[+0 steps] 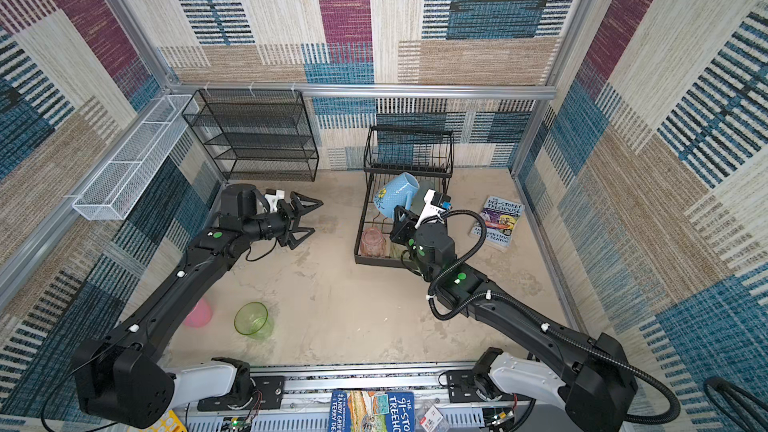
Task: Load cups into a dish rack
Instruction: Pick up the cup from the top-left of the table, then place the cup upside down at the dish rack.
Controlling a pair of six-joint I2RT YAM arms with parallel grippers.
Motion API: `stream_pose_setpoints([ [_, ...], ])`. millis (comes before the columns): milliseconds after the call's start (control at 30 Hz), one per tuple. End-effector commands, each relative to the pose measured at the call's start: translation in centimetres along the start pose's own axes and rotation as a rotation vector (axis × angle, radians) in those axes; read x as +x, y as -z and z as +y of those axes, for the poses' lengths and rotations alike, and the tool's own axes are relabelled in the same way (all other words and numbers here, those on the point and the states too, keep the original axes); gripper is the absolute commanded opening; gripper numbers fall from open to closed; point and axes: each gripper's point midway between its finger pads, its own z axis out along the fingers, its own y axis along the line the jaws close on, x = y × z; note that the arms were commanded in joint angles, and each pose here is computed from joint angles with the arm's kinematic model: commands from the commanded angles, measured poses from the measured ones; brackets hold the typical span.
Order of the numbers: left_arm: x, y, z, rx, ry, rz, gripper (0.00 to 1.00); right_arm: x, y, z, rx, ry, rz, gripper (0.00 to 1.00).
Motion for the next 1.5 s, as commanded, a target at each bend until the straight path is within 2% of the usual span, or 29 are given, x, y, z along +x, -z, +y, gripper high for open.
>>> stream_pose_setpoints([
  [0, 0.0, 1.1, 1.8, -0.138, -0.172, -0.017, 0.99, -1.2, 1.0, -2.3, 0.109, 0.074, -0.065, 0.0],
  [333, -2.8, 5.9, 2.7, -0.343, -0.513, -0.263, 1.0, -0.1, 1.8, -7.4, 0.307, 0.121, -0.046, 0.0],
  [500, -3.1, 6.6, 2.4, -0.353, -0.63, -0.297, 1.0, 0.0, 1.1, -9.6, 0.377, 0.138, -0.035, 0.0],
  [633, -2.5, 6.5, 1.9, -0.307, -0.701, -0.293, 0.99, -0.3, 0.6, -11.3, 0.414, 0.156, -0.035, 0.0],
  [767, -2.1, 6.1, 1.8, -0.263, -0.711, -0.287, 0.98, -0.7, 0.0, -12.4, 0.455, 0.219, -0.057, 0.0],
  [1200, -1.9, 6.3, 2.0, -0.269, -0.715, -0.284, 0.97, 1.4, -3.4, -14.3, 0.469, 0.377, -0.069, 0.0],
  [1467, -2.0, 6.4, 2.1, -0.272, -0.713, -0.293, 0.96, 2.6, -5.0, -14.8, 0.457, 0.419, -0.078, 0.0],
])
